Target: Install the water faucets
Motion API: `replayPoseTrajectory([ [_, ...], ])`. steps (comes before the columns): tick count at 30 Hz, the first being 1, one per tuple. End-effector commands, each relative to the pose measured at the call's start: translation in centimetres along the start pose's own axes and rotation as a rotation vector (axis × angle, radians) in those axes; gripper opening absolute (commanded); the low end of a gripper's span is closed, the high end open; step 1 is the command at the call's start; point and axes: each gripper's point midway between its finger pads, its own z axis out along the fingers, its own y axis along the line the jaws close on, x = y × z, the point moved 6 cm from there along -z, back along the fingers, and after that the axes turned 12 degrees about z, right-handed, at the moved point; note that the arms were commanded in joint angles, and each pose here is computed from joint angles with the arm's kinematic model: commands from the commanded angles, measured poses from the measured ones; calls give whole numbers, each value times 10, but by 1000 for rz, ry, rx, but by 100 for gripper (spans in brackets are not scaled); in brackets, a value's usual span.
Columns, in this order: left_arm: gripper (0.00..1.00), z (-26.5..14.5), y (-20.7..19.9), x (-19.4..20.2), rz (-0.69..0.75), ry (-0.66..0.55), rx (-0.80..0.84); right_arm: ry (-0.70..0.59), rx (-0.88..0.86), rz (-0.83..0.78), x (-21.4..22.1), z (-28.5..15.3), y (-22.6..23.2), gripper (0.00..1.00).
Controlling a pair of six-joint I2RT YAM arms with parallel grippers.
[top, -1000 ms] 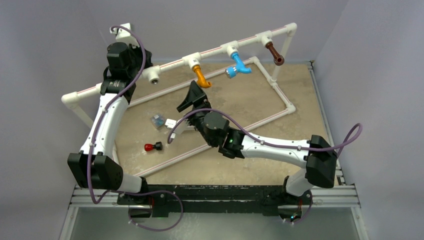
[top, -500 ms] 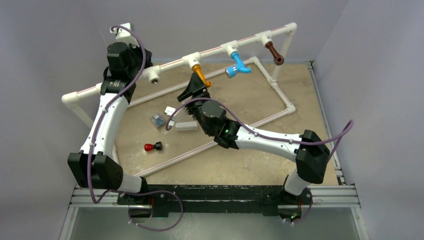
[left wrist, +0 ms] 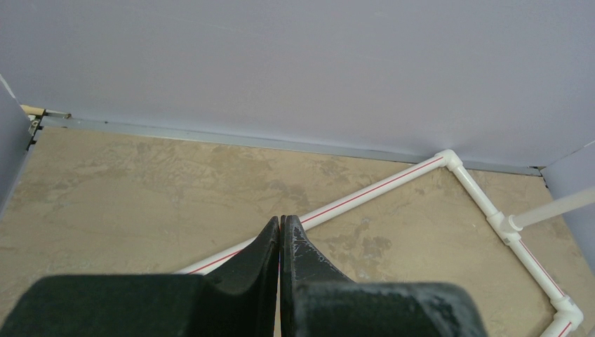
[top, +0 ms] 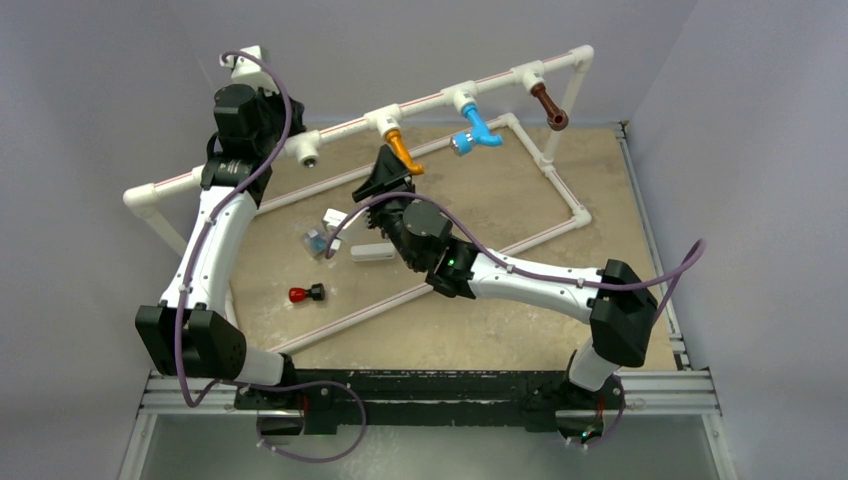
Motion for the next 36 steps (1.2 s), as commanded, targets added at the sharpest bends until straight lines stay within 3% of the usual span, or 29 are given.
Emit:
replayPoseTrajectory([
  [1,0,4,4,69,-30,267,-5,50,167,331,11,2,-31,0],
  [5,0,4,4,70,-31,269,-2,31,207,612,10,1,-35,0],
  [14,0,4,5,70,-31,269,-7,-97,85,1614,-23,3,-25,0],
  [20,0,4,5,70,-30,270,-8,-218,51,2110,-33,-8,-30,0],
  [27,0,4,5,70,-31,270,-5,-333,56,2540,-23,-23,-43,0],
  [36,0,4,4,70,-33,270,-2,-355,19,2845,-16,-35,-47,0],
])
